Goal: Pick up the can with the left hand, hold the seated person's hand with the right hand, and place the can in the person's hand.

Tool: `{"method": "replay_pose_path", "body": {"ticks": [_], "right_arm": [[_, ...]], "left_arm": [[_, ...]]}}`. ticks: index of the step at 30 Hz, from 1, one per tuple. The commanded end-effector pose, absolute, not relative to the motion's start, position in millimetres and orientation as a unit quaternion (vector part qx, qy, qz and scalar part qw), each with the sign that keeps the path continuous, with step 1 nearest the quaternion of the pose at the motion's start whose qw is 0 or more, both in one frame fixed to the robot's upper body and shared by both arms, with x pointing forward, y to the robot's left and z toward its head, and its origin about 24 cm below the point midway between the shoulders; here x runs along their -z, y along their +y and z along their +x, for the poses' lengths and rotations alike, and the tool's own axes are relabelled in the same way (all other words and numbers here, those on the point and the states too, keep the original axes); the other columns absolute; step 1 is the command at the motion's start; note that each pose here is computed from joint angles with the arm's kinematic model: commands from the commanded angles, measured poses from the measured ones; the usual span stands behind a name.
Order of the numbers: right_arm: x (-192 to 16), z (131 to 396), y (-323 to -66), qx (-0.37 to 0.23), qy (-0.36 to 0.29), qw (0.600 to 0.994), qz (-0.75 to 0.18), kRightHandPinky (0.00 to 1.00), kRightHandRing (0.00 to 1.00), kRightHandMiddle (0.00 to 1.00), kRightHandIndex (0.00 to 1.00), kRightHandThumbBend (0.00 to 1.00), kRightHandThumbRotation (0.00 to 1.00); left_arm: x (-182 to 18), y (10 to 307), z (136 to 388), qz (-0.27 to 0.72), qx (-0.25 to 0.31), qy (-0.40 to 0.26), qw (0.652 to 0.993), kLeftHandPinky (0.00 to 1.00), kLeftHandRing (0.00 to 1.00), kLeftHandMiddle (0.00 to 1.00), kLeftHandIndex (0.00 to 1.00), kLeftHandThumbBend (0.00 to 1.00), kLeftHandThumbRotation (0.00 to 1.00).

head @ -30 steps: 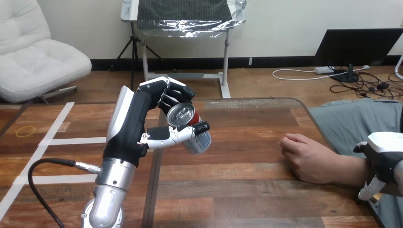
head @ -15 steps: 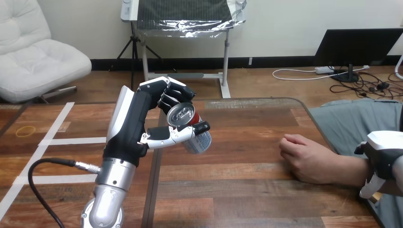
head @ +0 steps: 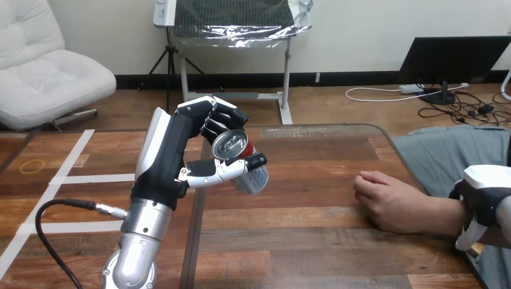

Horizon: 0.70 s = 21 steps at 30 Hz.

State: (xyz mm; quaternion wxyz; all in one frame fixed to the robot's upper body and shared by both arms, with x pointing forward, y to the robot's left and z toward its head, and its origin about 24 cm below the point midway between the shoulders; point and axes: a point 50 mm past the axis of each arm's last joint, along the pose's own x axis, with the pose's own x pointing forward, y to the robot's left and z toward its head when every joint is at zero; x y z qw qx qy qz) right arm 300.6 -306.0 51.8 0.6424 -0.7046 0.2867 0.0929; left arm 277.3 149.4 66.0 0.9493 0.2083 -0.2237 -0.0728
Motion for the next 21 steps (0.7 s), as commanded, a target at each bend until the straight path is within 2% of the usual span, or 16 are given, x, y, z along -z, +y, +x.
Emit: {"method": "replay_pose_path", "body": {"ticks": [1,8,21], "right_arm": [[-59.5,314.0,-297.3,-0.088,0.257,0.653,-0.707,0.41,0.54,0.64,0.73,0.69,0.03],[-56.0,314.1,-297.0,-0.092,0.259,0.655,-0.704,0.43,0.56,0.64,0.69,0.7,0.01],[-53.5,312.1,-296.1,-0.1,0.258,0.657,-0.701,0.49,0.6,0.67,0.68,0.71,0.0]], "left_arm": [[-92.2,148.7,283.5,0.204,0.063,-0.277,0.937,0.37,0.41,0.48,0.51,0.63,0.0],[-92.2,148.5,283.4,0.205,0.062,-0.276,0.937,0.37,0.41,0.48,0.51,0.64,0.0],[-92.7,147.8,283.7,0.204,0.062,-0.278,0.937,0.36,0.41,0.48,0.51,0.63,0.0]]}}
